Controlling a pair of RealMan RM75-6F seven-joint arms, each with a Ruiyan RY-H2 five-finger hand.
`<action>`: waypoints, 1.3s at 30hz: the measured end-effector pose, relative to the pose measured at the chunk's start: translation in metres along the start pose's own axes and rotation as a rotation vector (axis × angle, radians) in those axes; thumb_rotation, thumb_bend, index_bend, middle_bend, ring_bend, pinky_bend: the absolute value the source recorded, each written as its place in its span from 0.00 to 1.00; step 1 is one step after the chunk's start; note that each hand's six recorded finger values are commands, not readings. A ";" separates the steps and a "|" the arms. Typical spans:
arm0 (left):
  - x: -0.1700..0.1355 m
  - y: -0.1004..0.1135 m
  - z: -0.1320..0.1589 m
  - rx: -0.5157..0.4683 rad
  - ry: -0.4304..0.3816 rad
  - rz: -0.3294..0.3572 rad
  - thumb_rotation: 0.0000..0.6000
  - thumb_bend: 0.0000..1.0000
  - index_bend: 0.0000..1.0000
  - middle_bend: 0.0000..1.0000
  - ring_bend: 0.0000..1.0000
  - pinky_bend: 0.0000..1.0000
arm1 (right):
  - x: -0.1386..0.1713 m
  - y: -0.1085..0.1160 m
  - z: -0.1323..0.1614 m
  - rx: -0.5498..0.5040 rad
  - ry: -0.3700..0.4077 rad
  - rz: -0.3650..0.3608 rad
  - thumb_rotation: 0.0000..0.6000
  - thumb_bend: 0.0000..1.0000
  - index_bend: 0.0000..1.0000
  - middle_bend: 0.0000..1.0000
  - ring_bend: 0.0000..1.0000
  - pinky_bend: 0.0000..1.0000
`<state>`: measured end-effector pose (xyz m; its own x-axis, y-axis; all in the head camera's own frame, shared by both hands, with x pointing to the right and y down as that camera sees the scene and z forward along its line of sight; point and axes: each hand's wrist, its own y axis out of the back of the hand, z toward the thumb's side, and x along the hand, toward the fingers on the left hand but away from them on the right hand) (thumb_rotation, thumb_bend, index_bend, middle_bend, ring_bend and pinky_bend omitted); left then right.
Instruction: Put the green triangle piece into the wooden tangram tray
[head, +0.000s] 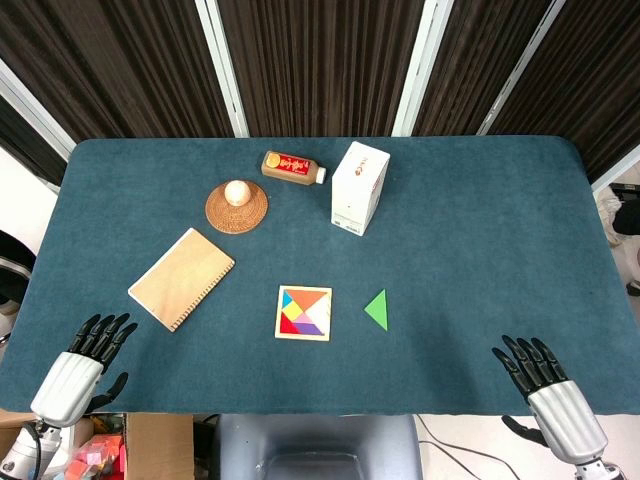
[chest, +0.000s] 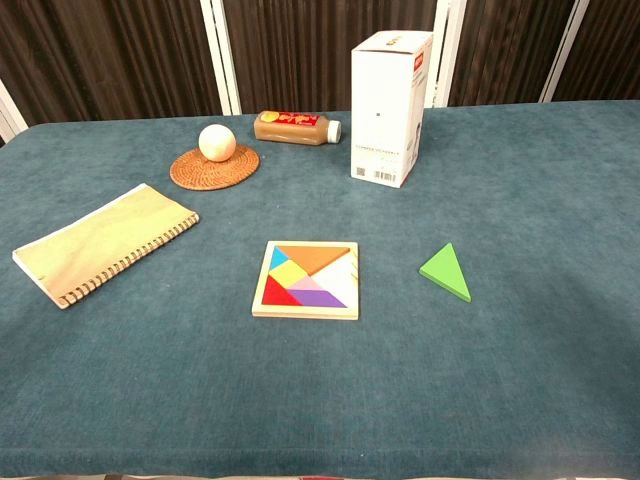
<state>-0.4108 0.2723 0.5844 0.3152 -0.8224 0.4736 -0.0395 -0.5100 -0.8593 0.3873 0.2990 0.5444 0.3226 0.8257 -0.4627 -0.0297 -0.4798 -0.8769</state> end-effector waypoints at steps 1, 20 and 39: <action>0.000 0.000 -0.001 0.000 0.004 0.000 1.00 0.44 0.00 0.00 0.00 0.00 | -0.001 0.000 0.000 0.000 0.001 0.002 1.00 0.11 0.00 0.00 0.00 0.00; 0.004 0.010 -0.011 -0.051 0.023 0.037 1.00 0.44 0.00 0.00 0.00 0.00 | -0.156 -0.032 0.060 0.312 0.324 0.150 1.00 0.14 0.22 0.00 0.00 0.00; 0.002 0.020 -0.024 -0.065 0.059 0.073 1.00 0.44 0.00 0.00 0.00 0.00 | -0.275 -0.076 0.107 0.583 0.391 0.218 1.00 0.31 0.36 0.00 0.00 0.00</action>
<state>-0.4337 0.2540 0.5725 0.2526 -0.8703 0.4228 -0.1222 -0.4621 -0.8784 0.1992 0.1403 0.7244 0.5631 0.5109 -0.6495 -0.5946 -0.2953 -0.7478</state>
